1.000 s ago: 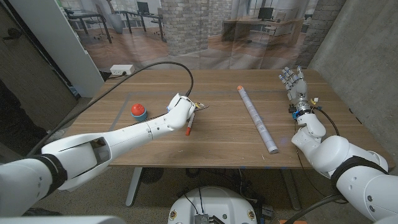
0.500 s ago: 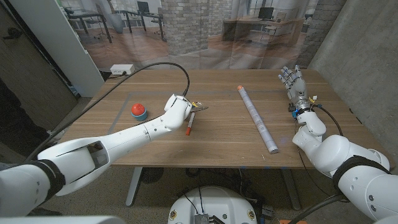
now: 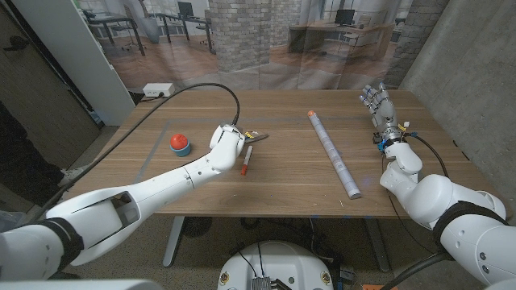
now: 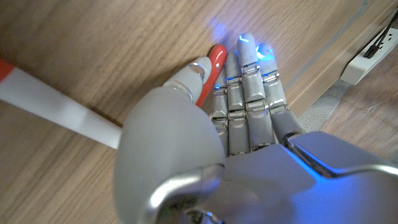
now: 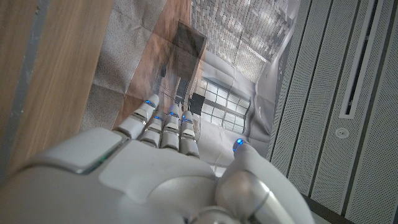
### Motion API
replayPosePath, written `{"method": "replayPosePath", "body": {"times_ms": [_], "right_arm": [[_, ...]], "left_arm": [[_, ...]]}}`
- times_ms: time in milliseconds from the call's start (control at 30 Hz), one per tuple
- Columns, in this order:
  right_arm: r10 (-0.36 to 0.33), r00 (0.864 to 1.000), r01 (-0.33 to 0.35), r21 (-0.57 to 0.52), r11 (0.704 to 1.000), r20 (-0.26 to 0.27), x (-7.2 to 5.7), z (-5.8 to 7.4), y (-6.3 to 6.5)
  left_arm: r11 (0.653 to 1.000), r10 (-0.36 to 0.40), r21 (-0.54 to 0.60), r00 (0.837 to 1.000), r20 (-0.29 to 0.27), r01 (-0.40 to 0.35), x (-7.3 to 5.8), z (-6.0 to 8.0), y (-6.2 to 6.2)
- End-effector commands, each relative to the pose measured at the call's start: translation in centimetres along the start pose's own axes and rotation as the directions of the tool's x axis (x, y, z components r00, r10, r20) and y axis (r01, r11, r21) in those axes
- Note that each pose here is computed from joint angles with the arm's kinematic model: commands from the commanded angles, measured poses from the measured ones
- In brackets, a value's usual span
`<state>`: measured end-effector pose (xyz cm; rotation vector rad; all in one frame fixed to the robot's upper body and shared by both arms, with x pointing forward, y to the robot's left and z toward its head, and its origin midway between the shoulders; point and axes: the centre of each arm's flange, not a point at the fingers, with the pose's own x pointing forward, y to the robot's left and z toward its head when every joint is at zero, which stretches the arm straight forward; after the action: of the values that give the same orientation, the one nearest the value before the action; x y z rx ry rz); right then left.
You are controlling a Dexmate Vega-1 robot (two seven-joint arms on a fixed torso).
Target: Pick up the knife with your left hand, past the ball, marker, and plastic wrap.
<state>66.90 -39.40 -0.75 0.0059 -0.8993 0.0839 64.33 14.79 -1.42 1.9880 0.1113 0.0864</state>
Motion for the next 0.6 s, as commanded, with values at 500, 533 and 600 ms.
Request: {"method": "replayPosePath", "body": {"times_ms": [500,533,600], "right_arm": [[0.03,1.0,-0.03,-0.025,0.999,0.007,0.8,0.4,0.9],[0.031,0.999,-0.031,-0.023,0.999,0.008,0.8,0.4,0.9],[0.034,0.999,-0.033,-0.026,0.999,0.008,0.9,0.5,0.9]], "left_arm": [[0.984,0.136,-0.113,0.989,-0.056,-0.141,-2.0,-2.2,3.4],[0.982,0.14,-0.118,0.988,-0.058,-0.146,-2.0,-2.2,3.5],[0.98,0.148,-0.123,0.987,-0.062,-0.155,-2.1,-2.4,3.7]]}}
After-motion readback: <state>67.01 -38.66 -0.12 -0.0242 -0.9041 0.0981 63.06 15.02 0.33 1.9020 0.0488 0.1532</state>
